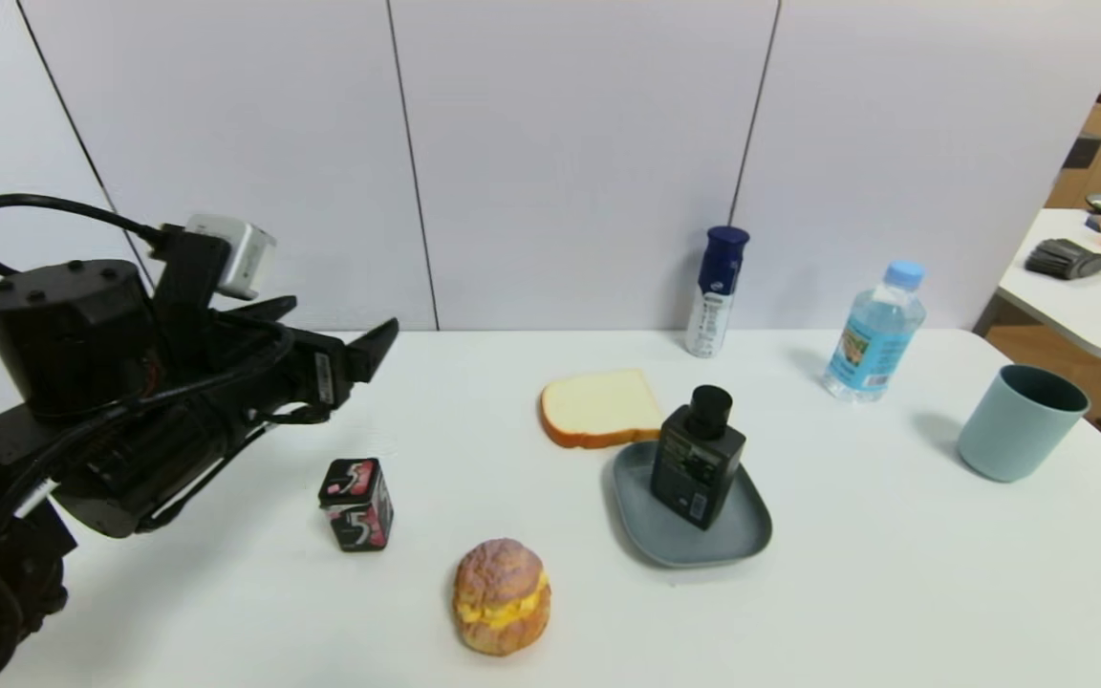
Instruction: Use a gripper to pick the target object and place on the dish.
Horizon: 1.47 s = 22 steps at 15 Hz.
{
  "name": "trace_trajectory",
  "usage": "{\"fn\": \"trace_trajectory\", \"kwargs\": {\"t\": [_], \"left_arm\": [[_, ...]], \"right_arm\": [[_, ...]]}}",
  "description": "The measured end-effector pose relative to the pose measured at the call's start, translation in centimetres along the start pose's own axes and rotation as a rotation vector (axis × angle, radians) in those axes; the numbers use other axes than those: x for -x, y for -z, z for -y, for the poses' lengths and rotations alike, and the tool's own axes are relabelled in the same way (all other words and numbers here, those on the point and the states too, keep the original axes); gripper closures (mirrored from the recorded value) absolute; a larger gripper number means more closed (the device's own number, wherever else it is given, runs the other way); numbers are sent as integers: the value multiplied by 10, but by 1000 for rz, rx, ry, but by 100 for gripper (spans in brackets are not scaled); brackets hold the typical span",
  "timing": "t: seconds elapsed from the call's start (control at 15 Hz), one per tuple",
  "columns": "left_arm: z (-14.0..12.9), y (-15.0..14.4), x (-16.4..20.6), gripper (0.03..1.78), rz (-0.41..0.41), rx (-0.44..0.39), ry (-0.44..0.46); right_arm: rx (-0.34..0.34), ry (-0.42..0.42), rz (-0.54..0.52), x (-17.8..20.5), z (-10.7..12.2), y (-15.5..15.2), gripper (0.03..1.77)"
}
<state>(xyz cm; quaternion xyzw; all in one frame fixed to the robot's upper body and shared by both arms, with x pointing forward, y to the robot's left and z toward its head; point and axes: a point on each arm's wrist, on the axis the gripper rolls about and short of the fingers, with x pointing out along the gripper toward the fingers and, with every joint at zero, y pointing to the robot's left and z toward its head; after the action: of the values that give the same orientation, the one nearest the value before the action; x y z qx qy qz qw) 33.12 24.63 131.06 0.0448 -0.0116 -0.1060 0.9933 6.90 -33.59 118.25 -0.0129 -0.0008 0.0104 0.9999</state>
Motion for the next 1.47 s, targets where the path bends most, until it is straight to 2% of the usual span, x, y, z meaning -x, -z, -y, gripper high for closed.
{"fn": "trace_trajectory", "kwargs": {"t": [0.33,0.53,0.8,1.0,1.27,1.47], "left_arm": [[-46,-15,42,12,25,-19,-181],[-55,-26,83,12,33,-36,-231],[-52,-32,148,12,21,-76,-250],[-46,-21,196,12,37,-85,-254],[-38,14,242,12,52,-88,-287],[-30,36,260,12,88,-99,-232]], "right_arm": [[0,0,0,0,0,0,9],[0,0,0,0,0,0,9],[0,0,0,0,0,0,9],[0,0,0,0,0,0,9],[0,0,0,0,0,0,9],[0,0,0,0,0,0,9]]}}
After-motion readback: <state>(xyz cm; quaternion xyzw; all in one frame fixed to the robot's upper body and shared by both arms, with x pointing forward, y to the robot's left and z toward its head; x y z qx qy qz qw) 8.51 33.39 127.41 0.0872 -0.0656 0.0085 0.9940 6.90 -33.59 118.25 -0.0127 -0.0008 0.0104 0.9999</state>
